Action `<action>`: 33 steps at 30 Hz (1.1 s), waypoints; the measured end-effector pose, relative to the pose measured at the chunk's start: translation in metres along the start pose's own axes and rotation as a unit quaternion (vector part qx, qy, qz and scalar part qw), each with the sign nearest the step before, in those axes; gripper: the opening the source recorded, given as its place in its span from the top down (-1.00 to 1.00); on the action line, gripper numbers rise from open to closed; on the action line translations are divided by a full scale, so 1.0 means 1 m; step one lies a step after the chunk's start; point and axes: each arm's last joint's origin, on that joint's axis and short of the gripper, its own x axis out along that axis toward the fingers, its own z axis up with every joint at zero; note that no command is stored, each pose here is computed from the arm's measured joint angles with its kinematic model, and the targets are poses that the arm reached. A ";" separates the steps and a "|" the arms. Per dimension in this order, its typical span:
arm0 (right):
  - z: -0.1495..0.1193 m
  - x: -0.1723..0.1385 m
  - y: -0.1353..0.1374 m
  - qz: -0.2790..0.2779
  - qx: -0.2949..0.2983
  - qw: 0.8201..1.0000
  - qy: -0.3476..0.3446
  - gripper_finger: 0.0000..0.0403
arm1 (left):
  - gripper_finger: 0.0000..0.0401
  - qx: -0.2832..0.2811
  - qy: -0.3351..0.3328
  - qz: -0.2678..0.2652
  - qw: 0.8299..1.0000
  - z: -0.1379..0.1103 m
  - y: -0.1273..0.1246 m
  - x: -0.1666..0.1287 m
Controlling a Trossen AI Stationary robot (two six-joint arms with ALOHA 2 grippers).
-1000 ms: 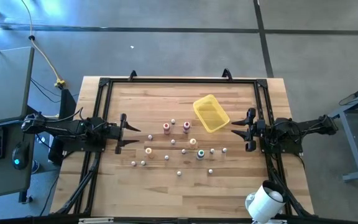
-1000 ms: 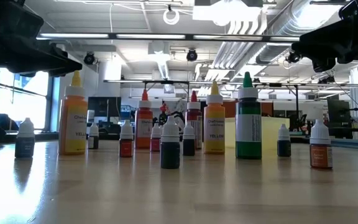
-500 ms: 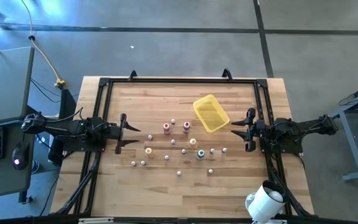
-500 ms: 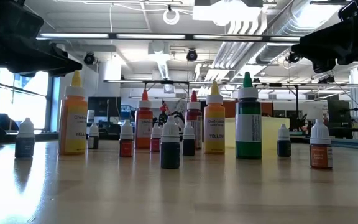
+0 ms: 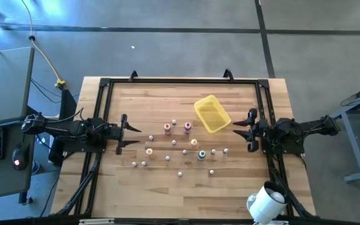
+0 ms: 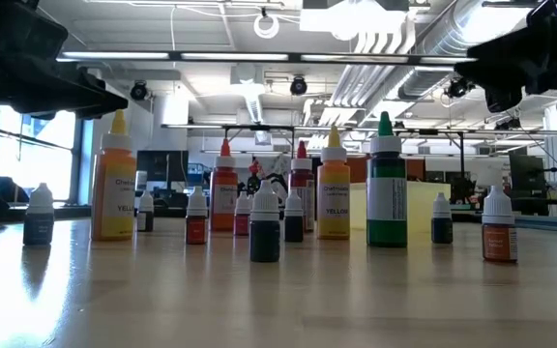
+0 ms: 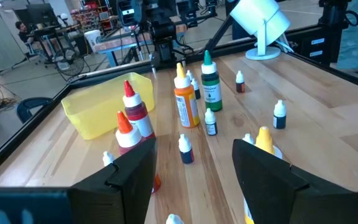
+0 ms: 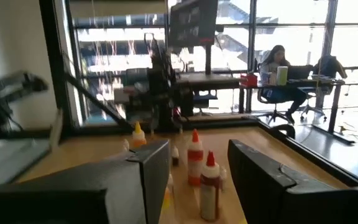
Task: Pick & Place food coloring
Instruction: Put the large green food coloring bottle into the bin
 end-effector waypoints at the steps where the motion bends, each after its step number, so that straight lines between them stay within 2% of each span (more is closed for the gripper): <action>1: 0.003 0.000 0.000 0.000 0.018 1.000 -0.015 0.22 | -0.04 0.000 0.000 0.000 1.000 0.000 0.000 0.000; 4: 0.012 -0.001 0.000 0.005 0.077 0.995 -0.061 0.22 | -0.04 0.000 0.000 0.000 1.000 0.000 0.000 0.000; 6: 0.018 -0.002 0.000 0.004 0.090 0.992 -0.093 0.22 | -0.04 0.000 0.000 0.000 1.000 0.000 0.000 0.000; 11: 0.033 -0.006 -0.005 -0.064 0.024 0.984 -0.164 0.22 | -0.04 0.002 -0.001 0.000 1.000 0.000 0.000 0.000; 16: 0.037 -0.008 -0.009 -0.152 -0.051 0.973 -0.167 0.22 | -0.04 0.001 -0.022 0.010 1.000 0.004 0.001 0.000; 19: 0.043 -0.011 -0.011 -0.183 -0.042 0.965 -0.181 0.22 | -0.04 -0.007 -0.023 0.009 1.000 0.005 0.001 0.000; 21: 0.042 -0.009 -0.009 -0.151 -0.027 0.971 -0.184 0.22 | -0.04 -0.016 -0.022 0.008 1.000 0.004 0.001 0.000; 23: 0.039 -0.006 -0.005 -0.092 -0.031 0.980 -0.173 0.22 | -0.04 -0.013 -0.026 0.008 1.000 0.005 0.001 0.000; 26: 0.039 -0.001 -0.001 -0.038 -0.013 0.983 -0.177 0.22 | -0.04 -0.014 -0.039 0.013 0.999 0.008 0.002 0.000; 29: 0.047 0.009 0.002 -0.031 -0.001 0.988 -0.151 0.22 | -0.04 -0.015 -0.062 0.014 0.998 0.012 0.003 -0.001; 33: 0.054 0.039 0.010 -0.035 0.007 0.998 -0.061 0.22 | -0.04 -0.016 -0.077 0.003 0.997 0.015 0.002 -0.001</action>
